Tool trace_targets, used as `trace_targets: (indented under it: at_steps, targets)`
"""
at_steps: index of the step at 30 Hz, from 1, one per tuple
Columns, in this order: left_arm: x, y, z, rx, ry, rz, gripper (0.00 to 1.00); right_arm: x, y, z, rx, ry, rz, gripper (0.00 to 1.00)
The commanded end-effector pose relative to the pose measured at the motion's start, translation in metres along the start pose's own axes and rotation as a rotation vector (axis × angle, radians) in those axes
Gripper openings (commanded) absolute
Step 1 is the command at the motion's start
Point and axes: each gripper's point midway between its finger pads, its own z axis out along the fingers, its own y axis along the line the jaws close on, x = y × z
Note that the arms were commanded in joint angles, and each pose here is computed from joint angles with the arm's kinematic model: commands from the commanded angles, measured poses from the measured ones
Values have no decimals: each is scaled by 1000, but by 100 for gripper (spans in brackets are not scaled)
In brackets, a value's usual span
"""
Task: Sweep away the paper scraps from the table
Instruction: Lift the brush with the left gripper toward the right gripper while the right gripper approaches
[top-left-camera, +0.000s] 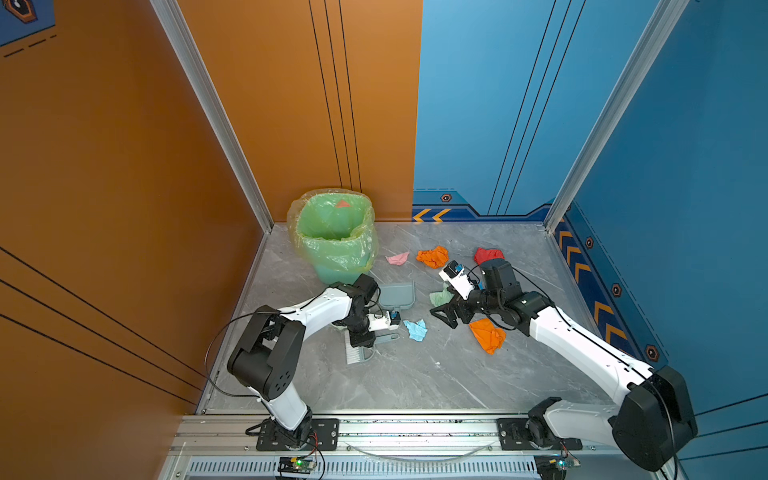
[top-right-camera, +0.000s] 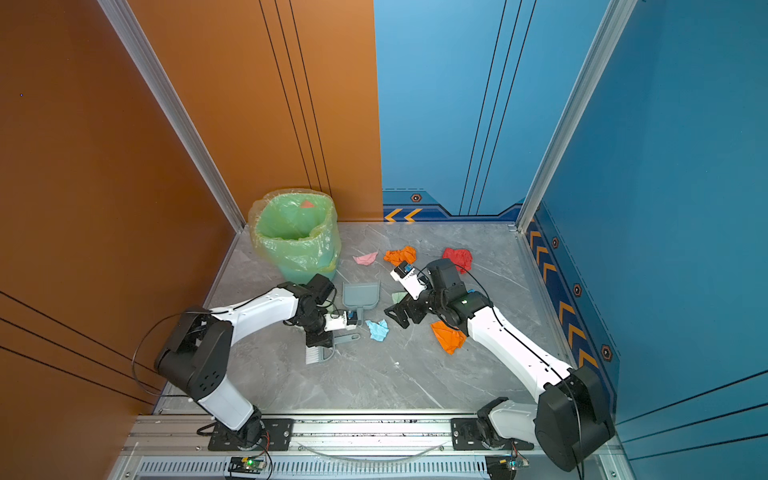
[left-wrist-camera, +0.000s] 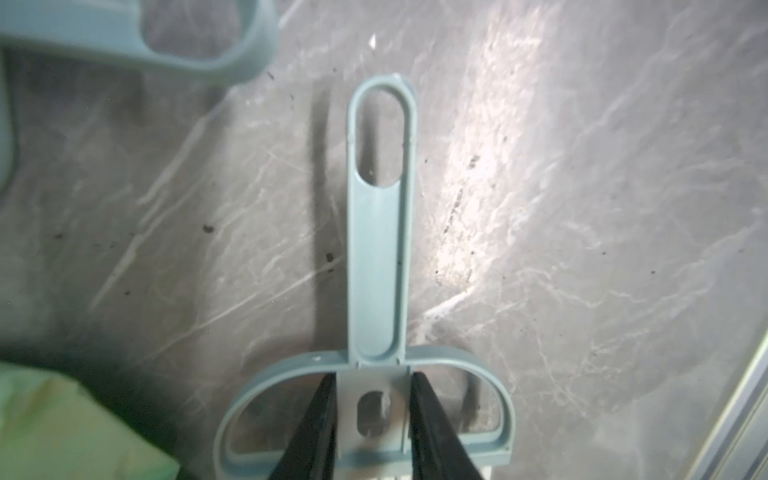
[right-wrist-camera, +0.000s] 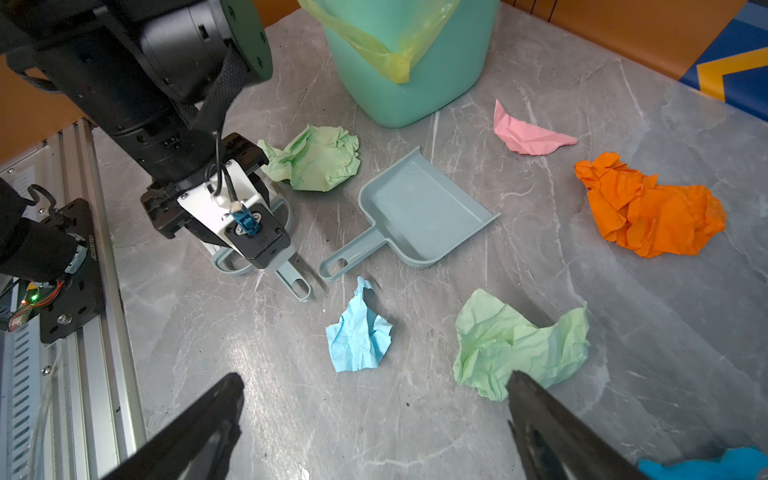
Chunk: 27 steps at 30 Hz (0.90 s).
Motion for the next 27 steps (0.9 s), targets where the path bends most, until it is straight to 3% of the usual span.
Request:
trace_targets:
  at_steps: [1,15,27]
  targets:
    - [-15,-8,-19,11,-79,17,27,-4,11,-5,-73,26,-13,100]
    - [-51,-22,-71,-27,-316,87,27,-23,38,-11,-262,20,-67,100]
    - [-71,-26,-90,-24,-456,130,28,-38,43,1,-290,-13,-91,100]
